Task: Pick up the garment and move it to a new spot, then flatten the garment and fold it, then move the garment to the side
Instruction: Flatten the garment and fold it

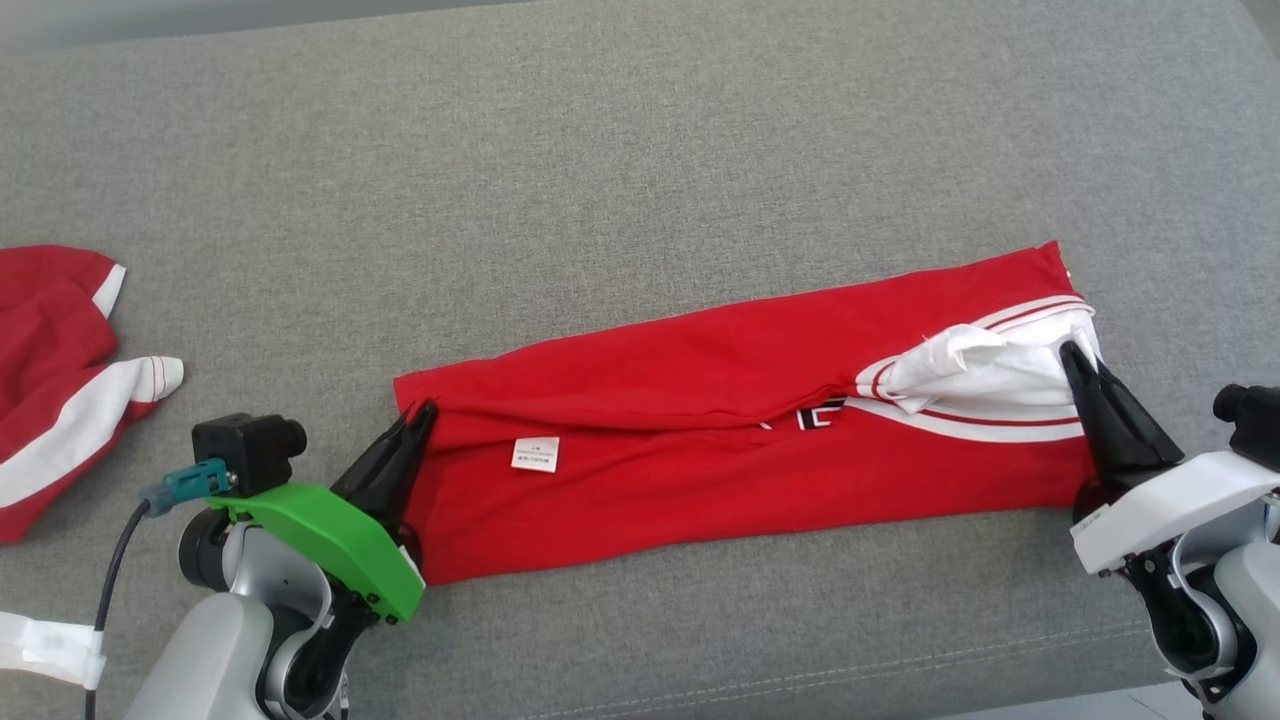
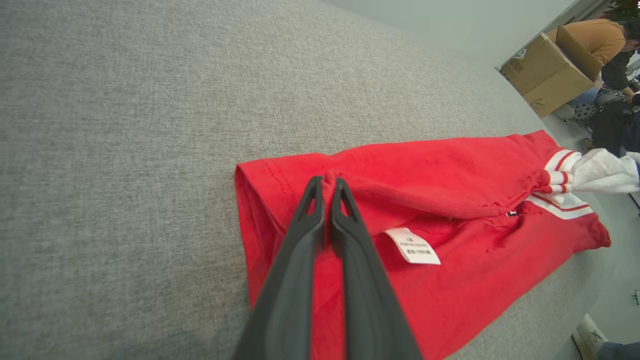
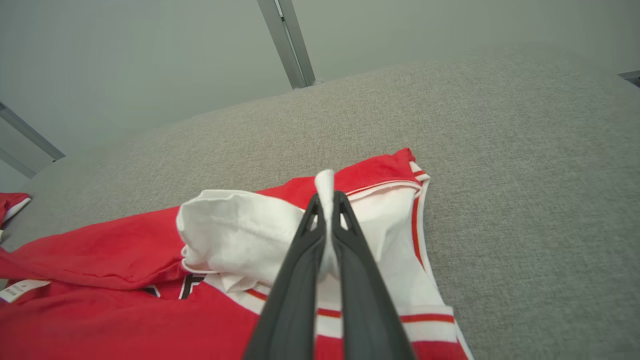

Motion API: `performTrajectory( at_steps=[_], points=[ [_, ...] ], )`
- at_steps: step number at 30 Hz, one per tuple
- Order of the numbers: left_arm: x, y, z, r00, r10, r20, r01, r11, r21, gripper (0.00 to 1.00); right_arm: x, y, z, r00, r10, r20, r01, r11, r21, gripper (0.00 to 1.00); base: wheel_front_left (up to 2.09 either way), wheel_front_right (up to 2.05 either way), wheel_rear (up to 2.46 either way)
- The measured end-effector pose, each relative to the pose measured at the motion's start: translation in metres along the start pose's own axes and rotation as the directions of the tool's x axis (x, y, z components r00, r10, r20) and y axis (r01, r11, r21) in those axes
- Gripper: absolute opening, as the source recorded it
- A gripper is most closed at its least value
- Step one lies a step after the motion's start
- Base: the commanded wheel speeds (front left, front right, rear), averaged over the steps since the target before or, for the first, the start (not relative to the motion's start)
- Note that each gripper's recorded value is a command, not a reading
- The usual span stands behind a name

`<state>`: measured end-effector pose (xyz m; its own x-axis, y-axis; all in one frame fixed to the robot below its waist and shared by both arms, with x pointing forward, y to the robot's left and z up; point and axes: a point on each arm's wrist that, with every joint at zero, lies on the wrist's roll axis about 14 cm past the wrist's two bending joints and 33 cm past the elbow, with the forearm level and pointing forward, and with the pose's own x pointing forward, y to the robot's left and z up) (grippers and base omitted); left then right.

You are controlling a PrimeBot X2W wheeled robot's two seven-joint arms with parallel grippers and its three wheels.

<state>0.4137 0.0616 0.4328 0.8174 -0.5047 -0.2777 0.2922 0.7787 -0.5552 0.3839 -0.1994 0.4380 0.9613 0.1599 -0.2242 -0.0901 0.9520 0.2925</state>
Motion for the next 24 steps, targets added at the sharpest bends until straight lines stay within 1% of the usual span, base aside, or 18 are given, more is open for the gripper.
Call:
performTrajectory(
  at_steps=[1, 2, 3, 4, 5, 6, 10, 15, 16, 17, 18, 20, 24],
  points=[
    [0.000, 0.001, 0.000, 1.000, 0.005, -0.001, -0.005, 1.000, 0.000, 0.13, -0.001, 0.000, -0.002, 1.000, 0.001, -0.008, -0.001, 1.000, -0.001, 0.21, 0.00, 0.00, 0.00],
    [-0.001, 0.002, 0.000, 1.000, 0.010, -0.002, -0.010, 1.000, 0.000, 0.32, -0.003, 0.000, -0.005, 1.000, 0.001, -0.017, -0.001, 1.000, -0.003, 0.33, 0.00, 0.00, 0.00],
    [-0.002, 0.003, -0.001, 1.000, 0.015, -0.007, -0.015, 1.000, 0.000, 0.46, -0.006, 0.000, -0.009, 1.000, 0.001, -0.029, -0.002, 1.000, -0.006, 0.48, 0.00, 0.00, 0.00],
    [-0.003, 0.003, -0.003, 1.000, 0.017, -0.010, -0.017, 1.000, 0.000, 0.64, -0.009, -0.001, -0.013, 0.999, 0.003, -0.042, -0.004, 1.000, -0.012, 0.78, 0.00, 0.00, 0.00],
    [-0.005, 0.005, -0.005, 1.000, 0.022, -0.019, -0.022, 1.000, 0.001, 0.95, -0.012, -0.002, -0.017, 0.998, 0.003, -0.056, -0.004, 1.000, -0.020, 1.00, 0.00, 0.00, 0.00],
    [-0.007, 0.006, -0.008, 0.999, 0.026, -0.032, -0.025, 1.000, 0.003, 1.00, -0.015, -0.003, -0.020, 0.998, 0.000, -0.069, -0.002, 1.000, -0.025, 1.00, 0.00, 0.00, 0.00],
    [-0.015, 0.011, -0.019, 0.996, 0.048, -0.074, -0.047, 0.999, 0.003, 1.00, -0.025, -0.011, -0.032, 0.993, -0.014, -0.121, 0.007, 0.998, -0.055, 1.00, 0.00, 0.00, 0.00],
    [-0.021, 0.016, -0.017, 0.995, 0.076, -0.069, -0.073, 0.997, 0.037, 1.00, -0.024, -0.015, -0.024, 0.994, -0.019, -0.111, 0.012, 0.998, -0.065, 1.00, 0.00, 0.00, 0.00],
    [-0.022, 0.017, -0.013, 0.995, 0.086, -0.055, -0.083, 0.996, 0.044, 1.00, -0.023, -0.017, -0.021, 0.994, -0.028, -0.102, 0.021, 0.998, -0.066, 1.00, 0.00, 0.00, 0.00],
    [-0.026, 0.023, 0.001, 0.994, 0.111, -0.002, -0.111, 0.991, 0.081, 1.00, -0.023, -0.025, -0.015, 0.994, -0.043, -0.096, 0.034, 0.996, -0.087, 1.00, 0.00, 0.00, 0.00],
    [-0.028, 0.025, 0.011, 0.992, 0.123, 0.036, -0.125, 0.988, 0.095, 1.00, -0.022, -0.029, -0.013, 0.994, -0.055, -0.097, 0.046, 0.995, -0.094, 1.00, 0.00, 0.00, 0.00],
    [-0.032, 0.026, 0.028, 0.986, 0.133, 0.101, -0.146, 0.980, 0.133, 1.00, -0.021, -0.037, -0.012, 0.991, -0.080, -0.104, 0.072, 0.994, -0.077, 1.00, 0.00, 0.00, 0.00],
    [-0.041, 0.026, 0.054, 0.966, 0.152, 0.211, -0.189, 0.968, 0.168, 1.00, -0.019, -0.050, -0.023, 0.978, -0.126, -0.167, 0.122, 0.992, -0.031, 1.00, 0.00, 0.00, 0.00]
  ],
)
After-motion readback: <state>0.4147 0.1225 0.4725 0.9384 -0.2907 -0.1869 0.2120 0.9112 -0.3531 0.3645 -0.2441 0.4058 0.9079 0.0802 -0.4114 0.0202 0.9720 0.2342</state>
